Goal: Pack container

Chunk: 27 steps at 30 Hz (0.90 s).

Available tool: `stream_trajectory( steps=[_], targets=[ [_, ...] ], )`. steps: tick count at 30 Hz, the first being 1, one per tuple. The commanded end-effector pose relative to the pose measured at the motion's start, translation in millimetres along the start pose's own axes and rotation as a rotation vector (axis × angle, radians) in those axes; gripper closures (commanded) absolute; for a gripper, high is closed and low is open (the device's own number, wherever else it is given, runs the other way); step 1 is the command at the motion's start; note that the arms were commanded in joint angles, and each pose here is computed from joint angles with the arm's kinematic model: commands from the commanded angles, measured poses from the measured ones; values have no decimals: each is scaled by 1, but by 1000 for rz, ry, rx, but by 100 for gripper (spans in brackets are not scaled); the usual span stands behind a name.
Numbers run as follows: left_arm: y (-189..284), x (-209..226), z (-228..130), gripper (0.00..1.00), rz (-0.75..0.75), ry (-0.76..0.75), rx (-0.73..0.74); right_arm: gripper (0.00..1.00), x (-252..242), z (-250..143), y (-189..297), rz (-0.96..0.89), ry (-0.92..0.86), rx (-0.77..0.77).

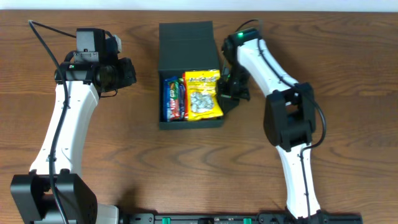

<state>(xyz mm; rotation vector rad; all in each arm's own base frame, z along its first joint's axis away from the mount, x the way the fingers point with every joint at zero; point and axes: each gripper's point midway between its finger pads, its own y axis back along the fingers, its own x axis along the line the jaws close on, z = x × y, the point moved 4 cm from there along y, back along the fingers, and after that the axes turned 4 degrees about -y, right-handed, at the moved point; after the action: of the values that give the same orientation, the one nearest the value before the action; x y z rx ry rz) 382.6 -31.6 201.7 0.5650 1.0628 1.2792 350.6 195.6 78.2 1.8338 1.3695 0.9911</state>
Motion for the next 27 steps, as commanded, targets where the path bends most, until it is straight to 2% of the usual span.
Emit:
stream_trajectory(
  steps=[1,5,9,14,20,22,27],
  targets=[
    [8,0,0,94,-6,14,-14,99,22,-14,-7,49,59,38],
    [9,3,0,94,-2,22,-17,99,20,-12,-6,31,58,27],
    [8,6,5,94,3,24,-36,99,-6,8,7,2,-12,-40],
    [-10,18,25,94,0,126,-98,99,-33,53,38,119,-53,-194],
    [-70,31,41,94,-30,259,-78,98,-34,110,80,379,22,-437],
    [-88,37,46,94,-31,330,-58,99,-31,122,93,439,53,-502],
    [-117,38,70,94,-60,399,-25,99,-22,139,111,505,102,-606]
  ],
)
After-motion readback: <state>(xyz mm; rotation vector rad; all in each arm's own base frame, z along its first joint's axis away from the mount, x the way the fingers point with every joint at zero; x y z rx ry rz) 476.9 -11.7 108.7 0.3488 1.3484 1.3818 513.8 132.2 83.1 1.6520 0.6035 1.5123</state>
